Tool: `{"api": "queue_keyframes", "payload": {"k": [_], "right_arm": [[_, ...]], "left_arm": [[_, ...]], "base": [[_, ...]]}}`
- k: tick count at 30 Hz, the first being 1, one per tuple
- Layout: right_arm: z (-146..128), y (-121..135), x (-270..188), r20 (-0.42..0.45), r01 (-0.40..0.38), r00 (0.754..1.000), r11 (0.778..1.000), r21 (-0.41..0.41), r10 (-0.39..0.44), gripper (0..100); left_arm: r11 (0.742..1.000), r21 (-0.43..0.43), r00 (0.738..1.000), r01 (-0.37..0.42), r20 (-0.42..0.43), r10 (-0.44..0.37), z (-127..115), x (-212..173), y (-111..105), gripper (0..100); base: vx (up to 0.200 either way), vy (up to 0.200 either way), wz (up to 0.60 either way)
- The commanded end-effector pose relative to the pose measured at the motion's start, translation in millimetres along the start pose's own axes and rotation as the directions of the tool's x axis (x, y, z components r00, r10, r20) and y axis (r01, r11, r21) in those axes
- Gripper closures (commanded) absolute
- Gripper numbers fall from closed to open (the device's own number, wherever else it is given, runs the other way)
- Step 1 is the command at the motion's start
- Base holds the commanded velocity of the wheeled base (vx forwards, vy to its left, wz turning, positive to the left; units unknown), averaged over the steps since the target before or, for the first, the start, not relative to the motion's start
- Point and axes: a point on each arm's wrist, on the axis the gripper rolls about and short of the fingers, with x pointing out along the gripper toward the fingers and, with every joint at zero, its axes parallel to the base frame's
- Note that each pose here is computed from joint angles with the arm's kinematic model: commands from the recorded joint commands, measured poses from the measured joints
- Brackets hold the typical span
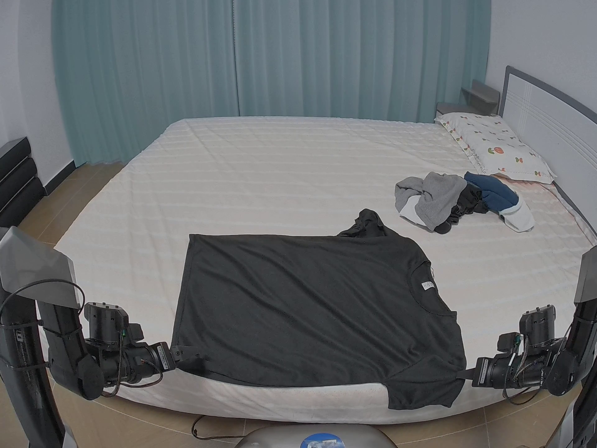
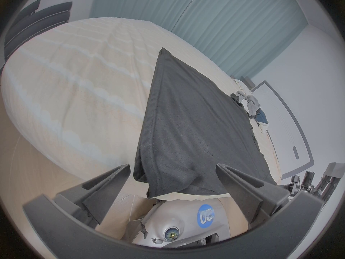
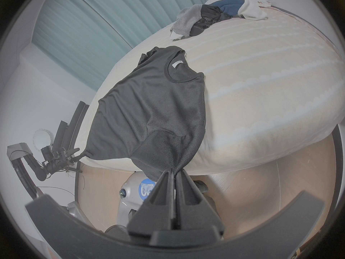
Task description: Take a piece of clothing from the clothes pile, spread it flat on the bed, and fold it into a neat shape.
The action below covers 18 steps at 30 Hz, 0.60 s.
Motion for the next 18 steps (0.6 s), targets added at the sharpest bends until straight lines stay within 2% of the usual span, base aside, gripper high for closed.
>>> {"api": "queue_keyframes", "payload": {"k": [1, 4, 5, 11, 18], "right_arm": [[-4.6, -0.7, -1.8, -0.019, 0.007, 1.0, 1.0, 0.006, -0.007, 100], [-4.1, -0.2, -2.7, -0.014, 0.005, 1.0, 1.0, 0.006, -0.005, 100], [-4.1, -0.2, -2.7, -0.014, 0.005, 1.0, 1.0, 0.006, -0.005, 100], [-4.6, -1.1, -1.7, -0.019, 0.008, 1.0, 1.0, 0.009, -0.008, 100], [-5.5, -1.0, -1.8, -0.027, 0.01, 1.0, 1.0, 0.012, -0.01, 100]], "left_arm": [[1.0, 0.0, 1.0, -0.003, -0.018, 0.003, -3.6, 2.6, 0.7, 0], [1.0, 0.002, 1.0, -0.003, -0.027, 0.003, -5.3, 5.5, 0.8, 0], [1.0, 0.003, 1.0, -0.004, -0.029, 0.004, -6.0, 5.0, 1.0, 100], [0.999, -0.01, 0.997, -0.033, -0.075, 0.032, -18.2, -2.2, 4.4, 100], [0.996, -0.021, 0.994, -0.084, -0.073, 0.082, -22.4, -9.2, 6.8, 100]], "base": [[0.0, 0.0, 0.0], [0.0, 0.0, 0.0], [0.0, 0.0, 0.0], [0.0, 0.0, 0.0], [0.0, 0.0, 0.0]]}}
